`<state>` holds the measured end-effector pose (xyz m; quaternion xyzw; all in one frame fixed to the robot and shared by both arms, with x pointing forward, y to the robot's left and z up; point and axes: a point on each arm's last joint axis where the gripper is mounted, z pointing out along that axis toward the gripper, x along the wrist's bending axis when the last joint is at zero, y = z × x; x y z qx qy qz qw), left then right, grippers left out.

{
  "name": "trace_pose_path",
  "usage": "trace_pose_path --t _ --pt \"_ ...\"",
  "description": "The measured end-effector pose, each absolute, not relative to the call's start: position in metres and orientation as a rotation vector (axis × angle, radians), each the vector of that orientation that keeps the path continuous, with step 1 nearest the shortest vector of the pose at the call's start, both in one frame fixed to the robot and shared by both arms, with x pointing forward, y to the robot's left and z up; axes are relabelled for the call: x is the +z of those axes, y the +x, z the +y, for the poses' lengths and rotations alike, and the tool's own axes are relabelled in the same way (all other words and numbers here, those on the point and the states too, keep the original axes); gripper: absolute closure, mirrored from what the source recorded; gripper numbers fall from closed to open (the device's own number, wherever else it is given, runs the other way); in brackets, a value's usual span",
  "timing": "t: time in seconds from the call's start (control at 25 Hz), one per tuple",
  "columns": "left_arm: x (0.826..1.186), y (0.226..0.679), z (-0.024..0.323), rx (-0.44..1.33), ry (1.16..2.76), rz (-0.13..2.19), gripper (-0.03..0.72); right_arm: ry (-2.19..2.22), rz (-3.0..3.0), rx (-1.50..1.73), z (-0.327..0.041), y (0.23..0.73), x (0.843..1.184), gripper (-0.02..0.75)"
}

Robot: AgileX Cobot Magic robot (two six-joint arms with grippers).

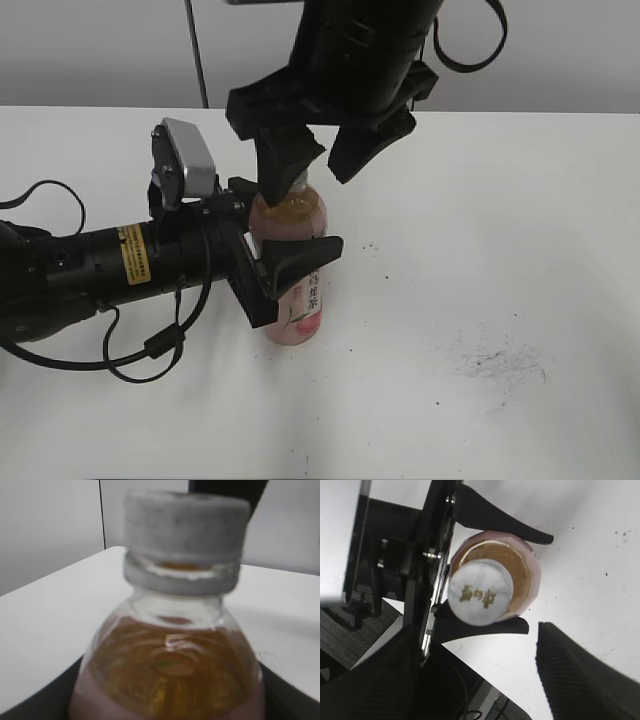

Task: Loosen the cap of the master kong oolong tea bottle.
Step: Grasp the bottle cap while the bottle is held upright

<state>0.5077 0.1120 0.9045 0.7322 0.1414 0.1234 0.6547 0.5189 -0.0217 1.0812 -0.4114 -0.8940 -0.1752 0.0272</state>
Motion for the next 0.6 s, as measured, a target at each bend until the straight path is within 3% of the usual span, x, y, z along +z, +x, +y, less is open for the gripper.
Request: trace_pose_path --t 0.12,0.4,0.6 --pt "0.905 0.508 0.112 0.28 1.66 0.321 0.243 -1.273 -2.761 -0.528 -0.02 0.521 1.077 0.214" --pt "0.905 0.508 0.112 0.28 1.66 0.321 0.243 -1.27 -2.776 -0.674 -0.015 0.527 1.101 0.225" --pt "0.905 0.508 0.112 0.28 1.66 0.321 0.243 -1.275 -2.804 -0.598 -0.014 0.532 1.088 0.225"
